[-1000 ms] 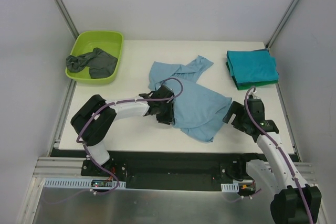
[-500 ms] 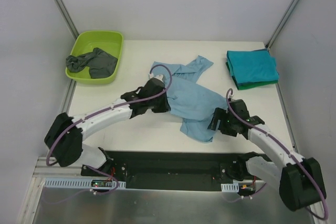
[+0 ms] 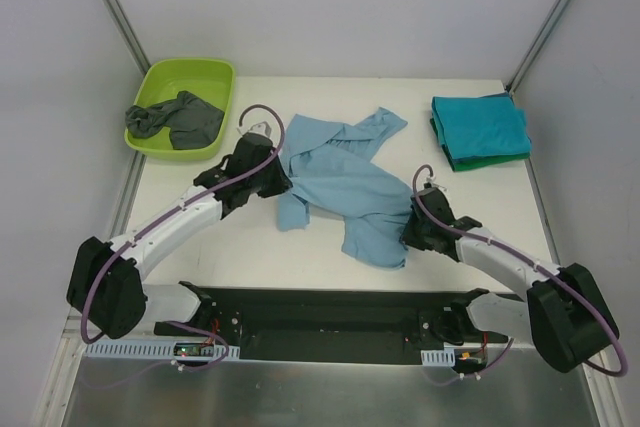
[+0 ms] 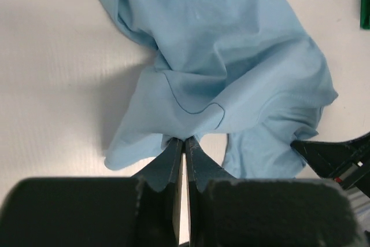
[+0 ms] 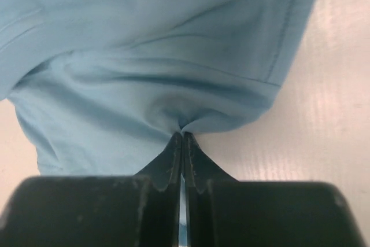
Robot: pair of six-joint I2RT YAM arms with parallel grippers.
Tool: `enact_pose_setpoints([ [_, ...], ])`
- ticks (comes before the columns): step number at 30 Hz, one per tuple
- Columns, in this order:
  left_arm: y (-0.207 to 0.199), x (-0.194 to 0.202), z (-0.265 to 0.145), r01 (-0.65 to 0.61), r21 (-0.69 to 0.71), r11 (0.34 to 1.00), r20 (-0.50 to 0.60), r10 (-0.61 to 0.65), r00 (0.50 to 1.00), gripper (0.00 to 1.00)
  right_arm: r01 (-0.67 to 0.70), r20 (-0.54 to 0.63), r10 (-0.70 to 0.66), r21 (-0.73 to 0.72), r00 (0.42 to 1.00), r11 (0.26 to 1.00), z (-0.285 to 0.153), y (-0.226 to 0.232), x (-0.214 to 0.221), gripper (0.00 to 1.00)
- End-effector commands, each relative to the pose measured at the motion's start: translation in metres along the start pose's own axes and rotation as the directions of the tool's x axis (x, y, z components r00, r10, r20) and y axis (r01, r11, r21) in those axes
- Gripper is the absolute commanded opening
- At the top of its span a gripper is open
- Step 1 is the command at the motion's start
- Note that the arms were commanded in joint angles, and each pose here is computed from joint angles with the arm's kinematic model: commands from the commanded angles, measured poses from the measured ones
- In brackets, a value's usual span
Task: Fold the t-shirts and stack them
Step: Flatten out the tshirt
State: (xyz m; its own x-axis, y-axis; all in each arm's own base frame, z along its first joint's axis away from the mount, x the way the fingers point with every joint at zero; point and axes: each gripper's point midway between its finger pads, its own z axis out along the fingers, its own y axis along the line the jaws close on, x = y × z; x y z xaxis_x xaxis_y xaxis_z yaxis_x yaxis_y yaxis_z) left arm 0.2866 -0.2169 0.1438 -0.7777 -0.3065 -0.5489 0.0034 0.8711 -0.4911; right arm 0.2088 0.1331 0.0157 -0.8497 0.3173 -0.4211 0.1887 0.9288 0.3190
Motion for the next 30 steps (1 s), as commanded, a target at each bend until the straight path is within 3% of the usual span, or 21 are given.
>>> enact_pose_setpoints([
  [1,-0.023,-0.063,-0.040,-0.040,0.071,0.997,0.197,0.025,0.980,0.00,-0.011,0.211,-0.005,0.075,0.977,0.997,-0.023,-0.004,-0.051,0.00],
  [5,-0.045,-0.123,-0.104,-0.125,0.096,0.987,0.421,0.074,0.904,0.00,0.064,0.409,-0.124,0.156,0.904,0.986,-0.088,-0.004,-0.109,0.01],
  [7,-0.051,-0.155,-0.154,-0.154,0.084,0.984,0.562,0.081,0.823,0.00,0.067,0.510,-0.169,0.212,0.844,0.975,-0.136,-0.007,-0.139,0.00],
  [10,-0.071,-0.186,-0.236,-0.225,0.119,0.967,0.716,0.074,0.695,0.00,0.069,0.670,-0.168,0.172,0.723,0.983,-0.217,0.005,-0.178,0.01],
  [14,-0.101,-0.204,-0.333,-0.350,0.192,0.917,0.832,0.037,0.554,0.00,0.163,0.800,-0.140,0.053,0.583,0.985,-0.309,0.032,-0.205,0.00],
  [19,-0.126,-0.217,-0.424,-0.463,0.214,0.860,0.913,-0.008,0.408,0.00,0.314,0.871,-0.123,-0.038,0.476,0.949,-0.402,0.065,-0.220,0.00],
  [24,-0.132,-0.250,-0.445,-0.437,0.126,0.891,0.949,0.020,0.315,0.00,0.318,0.918,-0.145,0.022,0.369,0.948,-0.452,0.076,-0.251,0.00],
  [30,-0.104,-0.320,-0.389,-0.168,-0.130,0.977,0.957,0.168,0.237,0.00,0.286,0.873,-0.328,0.231,0.362,0.930,-0.415,0.103,-0.314,0.00],
])
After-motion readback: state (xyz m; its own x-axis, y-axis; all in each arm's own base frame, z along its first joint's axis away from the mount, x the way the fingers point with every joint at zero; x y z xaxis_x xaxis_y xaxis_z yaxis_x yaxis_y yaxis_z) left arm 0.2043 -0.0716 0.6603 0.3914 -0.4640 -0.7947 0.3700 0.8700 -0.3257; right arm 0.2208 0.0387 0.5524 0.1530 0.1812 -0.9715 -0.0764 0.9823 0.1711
